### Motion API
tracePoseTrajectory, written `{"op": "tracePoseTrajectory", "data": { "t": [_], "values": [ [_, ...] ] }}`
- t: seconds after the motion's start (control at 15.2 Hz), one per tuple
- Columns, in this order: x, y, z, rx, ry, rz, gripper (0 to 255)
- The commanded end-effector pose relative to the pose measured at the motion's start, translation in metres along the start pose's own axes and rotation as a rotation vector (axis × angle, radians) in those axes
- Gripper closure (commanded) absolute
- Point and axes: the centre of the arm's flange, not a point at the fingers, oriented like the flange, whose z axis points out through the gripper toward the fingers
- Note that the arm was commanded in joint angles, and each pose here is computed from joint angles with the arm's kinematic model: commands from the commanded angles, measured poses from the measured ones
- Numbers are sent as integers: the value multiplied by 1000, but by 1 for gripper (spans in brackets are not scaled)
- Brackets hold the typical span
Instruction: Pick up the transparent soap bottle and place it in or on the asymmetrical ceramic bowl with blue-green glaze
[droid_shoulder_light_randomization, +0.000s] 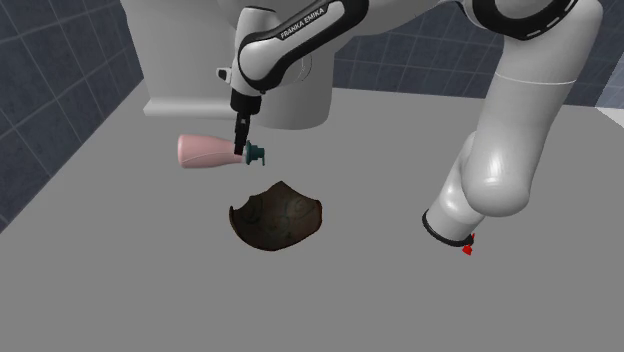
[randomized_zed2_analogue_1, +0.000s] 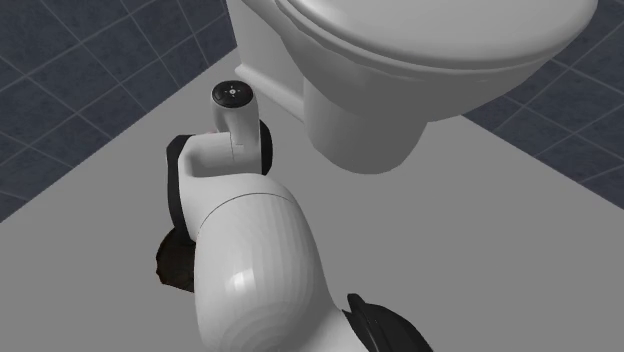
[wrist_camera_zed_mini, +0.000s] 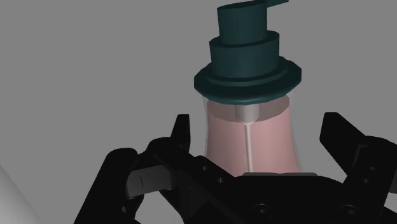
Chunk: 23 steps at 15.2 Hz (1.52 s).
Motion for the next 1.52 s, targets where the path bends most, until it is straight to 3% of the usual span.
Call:
{"op": "tracePoseTrajectory", "data": {
  "t": [0.0,0.2,0.26,0.86,1.45],
  "values": [
    [0,0,1,0,0,0,0],
    [0,0,1,0,0,0,0],
    [0,0,1,0,0,0,255],
    [0,0,1,0,0,0,255],
    [9,-4,-46,0,0,0,255]
  ]
}}
